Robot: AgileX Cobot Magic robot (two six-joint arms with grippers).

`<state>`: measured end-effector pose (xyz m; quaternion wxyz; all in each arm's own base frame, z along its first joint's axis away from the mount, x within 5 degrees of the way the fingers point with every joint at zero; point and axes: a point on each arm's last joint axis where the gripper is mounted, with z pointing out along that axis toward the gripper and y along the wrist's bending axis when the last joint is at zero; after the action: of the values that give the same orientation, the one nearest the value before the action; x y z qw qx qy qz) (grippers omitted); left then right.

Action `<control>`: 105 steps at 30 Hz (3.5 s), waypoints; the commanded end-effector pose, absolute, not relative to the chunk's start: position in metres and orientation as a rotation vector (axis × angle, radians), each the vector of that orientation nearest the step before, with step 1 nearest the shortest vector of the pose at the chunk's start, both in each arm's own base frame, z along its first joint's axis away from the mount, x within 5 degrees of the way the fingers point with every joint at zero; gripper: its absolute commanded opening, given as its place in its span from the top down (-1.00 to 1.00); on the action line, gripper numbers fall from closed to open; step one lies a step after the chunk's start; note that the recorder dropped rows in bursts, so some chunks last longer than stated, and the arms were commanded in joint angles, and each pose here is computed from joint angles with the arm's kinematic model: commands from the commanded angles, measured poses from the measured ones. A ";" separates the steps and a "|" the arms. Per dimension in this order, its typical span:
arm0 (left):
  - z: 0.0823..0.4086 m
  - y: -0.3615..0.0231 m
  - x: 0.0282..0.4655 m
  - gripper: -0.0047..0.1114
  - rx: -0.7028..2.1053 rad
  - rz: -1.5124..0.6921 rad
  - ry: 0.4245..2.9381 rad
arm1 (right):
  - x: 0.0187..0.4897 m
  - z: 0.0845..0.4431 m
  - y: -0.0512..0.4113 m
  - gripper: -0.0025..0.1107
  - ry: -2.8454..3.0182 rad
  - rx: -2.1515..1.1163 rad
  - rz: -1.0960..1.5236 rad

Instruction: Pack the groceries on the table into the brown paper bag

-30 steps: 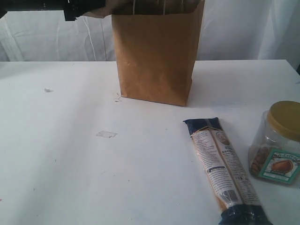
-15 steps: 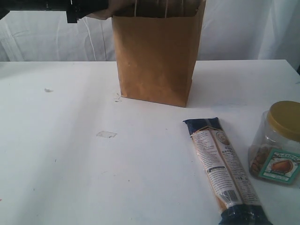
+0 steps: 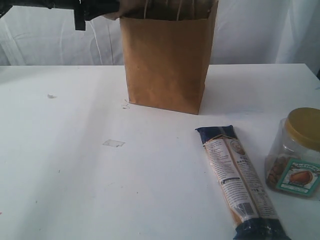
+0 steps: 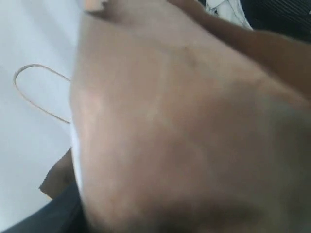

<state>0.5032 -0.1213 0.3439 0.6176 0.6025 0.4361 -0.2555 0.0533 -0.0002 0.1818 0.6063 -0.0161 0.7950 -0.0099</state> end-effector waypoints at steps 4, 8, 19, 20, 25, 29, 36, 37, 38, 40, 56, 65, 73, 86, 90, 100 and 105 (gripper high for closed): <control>0.346 -0.145 0.493 0.92 1.286 -0.593 0.469 | 0.053 0.182 -0.001 0.96 1.831 -0.030 -0.028; 0.337 -0.155 0.494 0.92 1.299 -0.601 0.461 | 0.053 0.182 -0.001 0.96 1.831 -0.030 -0.028; 0.333 -0.159 0.497 0.33 1.299 -0.566 0.473 | 0.053 0.182 -0.001 0.96 1.831 -0.030 -0.028; 0.333 -0.159 0.497 0.18 1.297 -0.566 0.473 | 0.053 0.182 -0.001 0.96 1.831 -0.030 -0.028; 0.336 -0.159 0.496 -0.25 1.262 -0.615 0.487 | 0.053 0.182 -0.001 0.96 1.831 -0.030 -0.028; 0.335 -0.159 0.497 -0.32 1.257 -0.637 0.505 | 0.053 0.182 -0.001 0.96 1.831 -0.030 -0.028; 0.335 -0.159 0.498 -0.30 1.235 -0.680 0.558 | 0.053 0.182 -0.001 0.96 1.831 -0.030 -0.028; 0.335 -0.159 0.498 -0.30 1.235 -0.681 0.558 | 0.053 0.182 -0.001 0.96 1.831 -0.030 -0.028; 0.335 -0.159 0.498 -0.30 1.235 -0.681 0.558 | 0.053 0.182 -0.001 0.96 1.831 -0.030 -0.028; 0.335 -0.158 0.497 -0.30 1.242 -0.687 0.551 | 0.053 0.182 -0.001 0.96 1.831 -0.030 -0.028; 0.384 -0.016 0.495 0.87 1.085 -0.721 0.864 | 0.053 0.182 -0.001 0.96 1.831 -0.016 -0.016; 0.380 0.030 0.515 0.92 0.735 -0.550 1.593 | 0.053 0.182 -0.001 0.96 1.831 -0.009 -0.012; 0.381 0.077 0.497 0.92 0.034 -0.168 2.221 | 0.053 0.182 -0.001 0.96 1.831 -0.009 -0.012; 0.436 0.050 0.386 0.92 0.048 -0.050 2.191 | 0.053 0.182 -0.001 0.96 1.831 -0.009 -0.012; 0.422 0.040 0.306 0.92 -0.012 -0.004 2.082 | 0.053 0.182 -0.001 0.96 1.831 -0.009 -0.012; 0.329 0.013 0.120 0.92 -0.092 0.044 1.819 | 0.053 0.182 -0.001 0.96 1.833 -0.009 -0.012; 0.304 0.004 0.075 0.92 -0.079 0.038 1.738 | 0.053 0.182 -0.001 0.96 1.833 -0.009 -0.012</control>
<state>0.0936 0.0080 0.3157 0.6277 -0.0328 0.7774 0.0237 0.0533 -0.0002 0.1818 0.6063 -0.0088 0.7952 -0.0043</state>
